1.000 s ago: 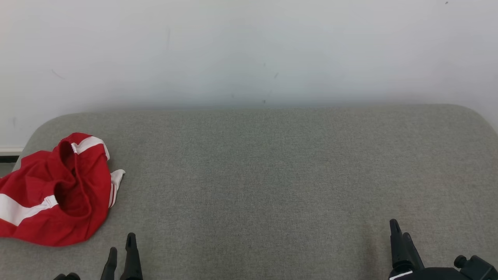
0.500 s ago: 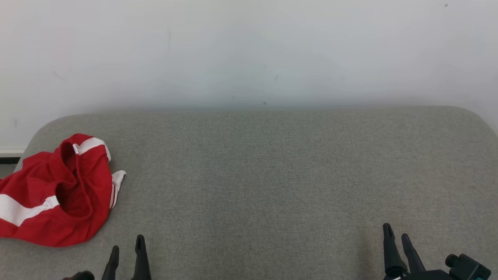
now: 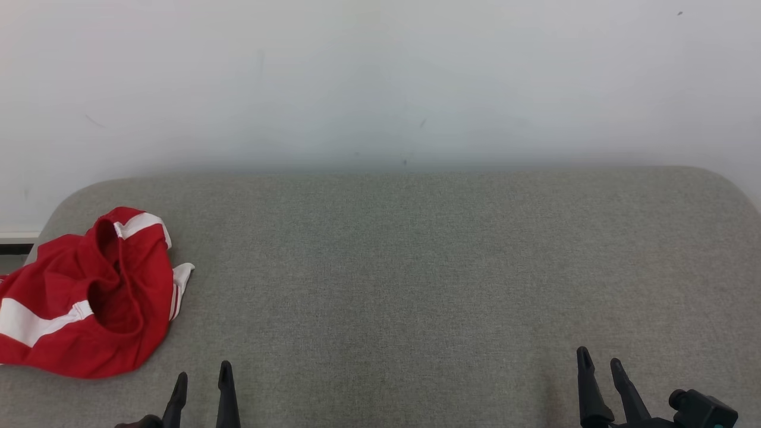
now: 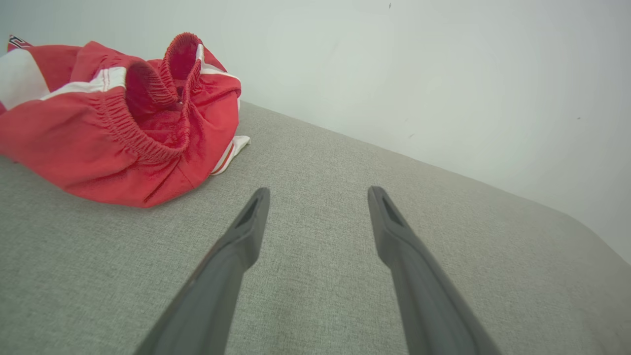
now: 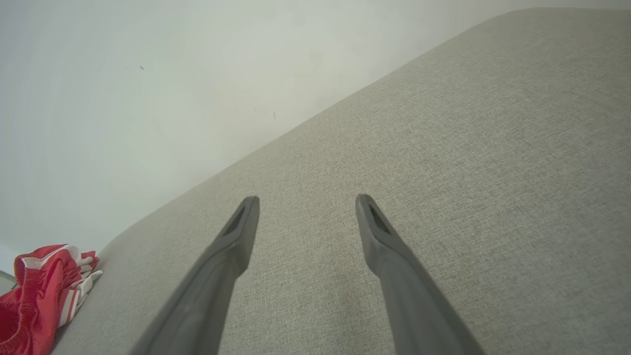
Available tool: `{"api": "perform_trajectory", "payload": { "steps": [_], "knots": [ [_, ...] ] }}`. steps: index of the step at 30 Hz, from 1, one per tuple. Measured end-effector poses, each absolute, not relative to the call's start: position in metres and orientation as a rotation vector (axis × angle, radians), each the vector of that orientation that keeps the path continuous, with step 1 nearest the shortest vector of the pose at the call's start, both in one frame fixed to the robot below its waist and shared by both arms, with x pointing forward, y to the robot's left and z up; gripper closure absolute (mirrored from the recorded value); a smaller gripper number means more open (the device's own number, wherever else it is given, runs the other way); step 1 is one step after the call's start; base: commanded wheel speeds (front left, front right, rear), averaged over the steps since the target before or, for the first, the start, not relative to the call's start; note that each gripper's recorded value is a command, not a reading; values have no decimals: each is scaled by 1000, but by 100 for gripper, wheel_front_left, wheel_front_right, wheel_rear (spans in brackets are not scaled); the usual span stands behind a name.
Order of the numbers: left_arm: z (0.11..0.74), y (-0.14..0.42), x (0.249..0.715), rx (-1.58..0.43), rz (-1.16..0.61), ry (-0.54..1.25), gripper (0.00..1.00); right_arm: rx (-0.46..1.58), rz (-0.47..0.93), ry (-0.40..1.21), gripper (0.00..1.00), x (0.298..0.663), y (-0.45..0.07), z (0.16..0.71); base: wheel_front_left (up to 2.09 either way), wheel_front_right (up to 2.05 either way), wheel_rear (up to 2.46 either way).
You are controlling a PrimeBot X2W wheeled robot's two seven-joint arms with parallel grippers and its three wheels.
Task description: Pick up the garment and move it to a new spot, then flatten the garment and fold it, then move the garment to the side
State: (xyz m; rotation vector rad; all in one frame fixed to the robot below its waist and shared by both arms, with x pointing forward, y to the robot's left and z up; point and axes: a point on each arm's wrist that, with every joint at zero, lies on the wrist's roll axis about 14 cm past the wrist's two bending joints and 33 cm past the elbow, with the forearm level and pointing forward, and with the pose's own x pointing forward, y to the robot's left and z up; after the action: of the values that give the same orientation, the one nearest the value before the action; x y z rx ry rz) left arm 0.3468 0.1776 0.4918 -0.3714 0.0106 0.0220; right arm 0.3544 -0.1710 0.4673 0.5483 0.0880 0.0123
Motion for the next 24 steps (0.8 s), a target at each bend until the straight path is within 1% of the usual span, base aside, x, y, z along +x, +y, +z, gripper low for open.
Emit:
{"api": "perform_trajectory", "payload": {
  "steps": [24],
  "knots": [
    [498,170,338,-185,-18,-35,0,283,81,88,0,346,-162,469,0,0,0]
  ]
}}
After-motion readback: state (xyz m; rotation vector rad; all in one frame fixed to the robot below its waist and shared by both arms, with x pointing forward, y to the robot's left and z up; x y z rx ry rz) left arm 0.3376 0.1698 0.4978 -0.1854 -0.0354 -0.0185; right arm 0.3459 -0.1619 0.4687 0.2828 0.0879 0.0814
